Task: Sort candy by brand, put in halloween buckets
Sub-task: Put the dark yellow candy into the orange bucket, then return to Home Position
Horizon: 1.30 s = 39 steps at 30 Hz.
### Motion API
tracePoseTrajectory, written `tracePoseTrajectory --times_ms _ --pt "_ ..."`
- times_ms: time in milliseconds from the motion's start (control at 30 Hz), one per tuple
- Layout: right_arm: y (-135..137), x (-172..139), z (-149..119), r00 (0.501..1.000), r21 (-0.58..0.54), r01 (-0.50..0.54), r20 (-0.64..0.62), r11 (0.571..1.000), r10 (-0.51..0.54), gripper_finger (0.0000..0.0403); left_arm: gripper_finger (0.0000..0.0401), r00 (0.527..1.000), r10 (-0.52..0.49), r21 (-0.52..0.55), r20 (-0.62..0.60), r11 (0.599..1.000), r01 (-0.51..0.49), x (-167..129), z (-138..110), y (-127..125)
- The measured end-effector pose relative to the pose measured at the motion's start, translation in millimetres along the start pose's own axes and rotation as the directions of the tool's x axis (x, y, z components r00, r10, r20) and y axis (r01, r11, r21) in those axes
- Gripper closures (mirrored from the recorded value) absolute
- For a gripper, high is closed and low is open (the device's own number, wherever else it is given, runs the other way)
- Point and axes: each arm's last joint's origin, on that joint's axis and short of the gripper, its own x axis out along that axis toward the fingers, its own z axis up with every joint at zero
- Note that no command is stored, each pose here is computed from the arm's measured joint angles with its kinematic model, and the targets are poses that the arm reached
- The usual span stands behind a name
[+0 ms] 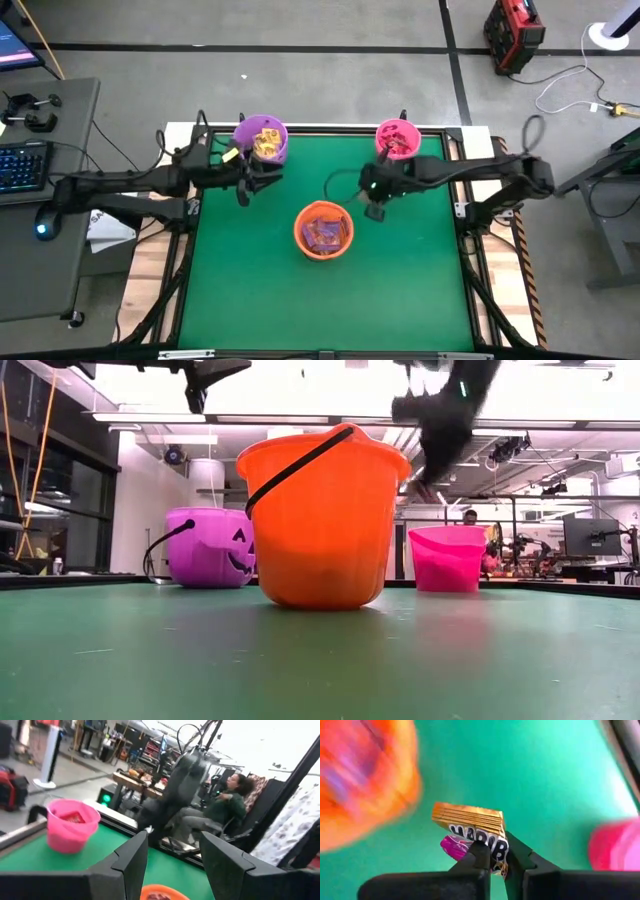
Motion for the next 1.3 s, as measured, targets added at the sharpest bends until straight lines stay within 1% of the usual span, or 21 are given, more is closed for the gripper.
tracePoseTrajectory --times_ms 33,100,167,233,300,367,433,500,567,633,700,800,867,967,1067,1133,1200,1233,1267,1300 --pt "-2.0 -12.7 8.4 0.998 0.033 -0.027 0.064 0.999 0.024 0.0394 0.0234 1.000 0.005 0.019 0.006 1.000 -0.005 -1.2 1.2 0.9" --pt "-1.8 -31.9 23.2 0.979 0.056 -0.113 0.178 0.992 0.101 0.0389 0.0234 1.000 0.010 0.059 0.020 0.998 -0.011 -3.4 4.0 2.5" --pt "2.9 -44.2 35.3 0.942 0.032 -0.227 0.260 0.973 0.211 0.0387 0.0234 0.999 0.016 0.086 0.029 0.996 -0.018 -5.9 6.4 4.2" --pt "12.1 -51.4 44.4 0.898 -0.014 -0.314 0.320 0.949 0.302 0.0393 0.0234 0.999 0.024 0.096 0.043 0.995 -0.028 -8.1 8.9 5.9" --pt "24.0 -50.9 50.6 0.862 -0.059 -0.365 0.356 0.929 0.361 0.0397 0.0234 0.998 0.031 0.087 0.053 0.996 -0.036 -10.1 10.9 7.0" --pt "37.8 -43.4 54.2 0.846 -0.098 -0.384 0.361 0.918 0.392 0.0396 0.0234 0.998 0.032 0.060 0.060 0.998 -0.036 -11.5 12.0 7.0" --pt "53.2 -35.0 57.5 0.832 -0.143 -0.390 0.368 0.910 0.415 0.0383 0.0234 0.998 0.026 0.017 0.060 0.999 -0.027 -11.8 11.9 5.8" --pt "67.3 -25.3 58.9 0.832 -0.176 -0.380 0.364 0.908 0.419 0.0361 0.0234 0.998 0.014 -0.024 0.055 1.000 -0.013 -11.7 11.0 3.6" --pt "78.3 -14.3 57.8 0.840 -0.192 -0.385 0.331 0.903 0.429 0.0329 0.0234 0.999 0.004 -0.044 0.049 0.999 -0.002 -11.2 9.6 0.8" --pt "87.3 -6.4 56.0 0.842 -0.189 -0.410 0.298 0.892 0.450 0.0288 0.0234 0.999 0.010 -0.054 0.051 0.999 -0.007 -10.9 7.9 -2.9" --pt "92.7 -4.2 54.3 0.848 -0.197 -0.397 0.293 0.896 0.441 0.0244 0.0234 0.998 0.026 -0.058 0.059 0.998 -0.023 -10.8 6.0 -7.1" --pt "95.9 -4.6 53.2 0.867 -0.229 -0.323 0.317 0.918 0.384 0.0180 0.0234 0.995 0.061 -0.053 0.074 0.997 -0.058 -10.8 3.3 -13.0" --pt "95.7 -6.3 52.3 0.875 -0.242 -0.290 0.325 0.926 0.359 0.0148 0.0234 0.995 0.069 -0.050 0.076 0.997 -0.065 -11.0 1.5 -17.1" --pt "90.6 -18.9 49.3 0.872 -0.245 -0.291 0.330 0.925 0.362 0.0124 0.0238 0.996 0.058 -0.052 0.071 0.997 -0.055 -11.6 -1.7 -24.3" --pt "80.6 -43.2 41.1 0.872 -0.245 -0.282 0.338 0.928 0.354 0.0128 0.0264 0.996 0.052 -0.007 0.074 0.999 -0.052 -12.8 -7.4 -32.5" --pt "70.7 -62.0 31.4 0.885 -0.227 -0.255 0.336 0.940 0.321 0.0147 0.0299 0.993 0.069 0.035 0.101 0.997 -0.073 -12.8 -15.9 -34.2" --pt "58.9 -81.2 19.8 0.901 -0.188 -0.219 0.339 0.957 0.273 0.0182 0.0344 0.990 0.064 0.059 0.128 0.996 -0.072 -14.1 -28.2 -32.0" --pt "53.3 -91.3 13.4 0.905 -0.164 -0.207 0.343 0.964 0.253 0.0206 0.0370 0.989 0.055 0.060 0.140 0.996 -0.064 -15.2 -34.4 -29.9" --pt "48.2 -99.9 7.2 0.904 -0.139 -0.202 0.353 0.969 0.239 0.0235 0.0385 0.988 0.048 0.054 0.149 0.997 -0.056 -17.0 -41.0 -27.3" --pt "43.2 -107.9 0.3 0.899 -0.115 -0.210 0.367 0.971 0.238 0.0267 0.0391 0.988 0.043 0.042 0.151 0.998 -0.050 -20.2 -48.6 -23.4"
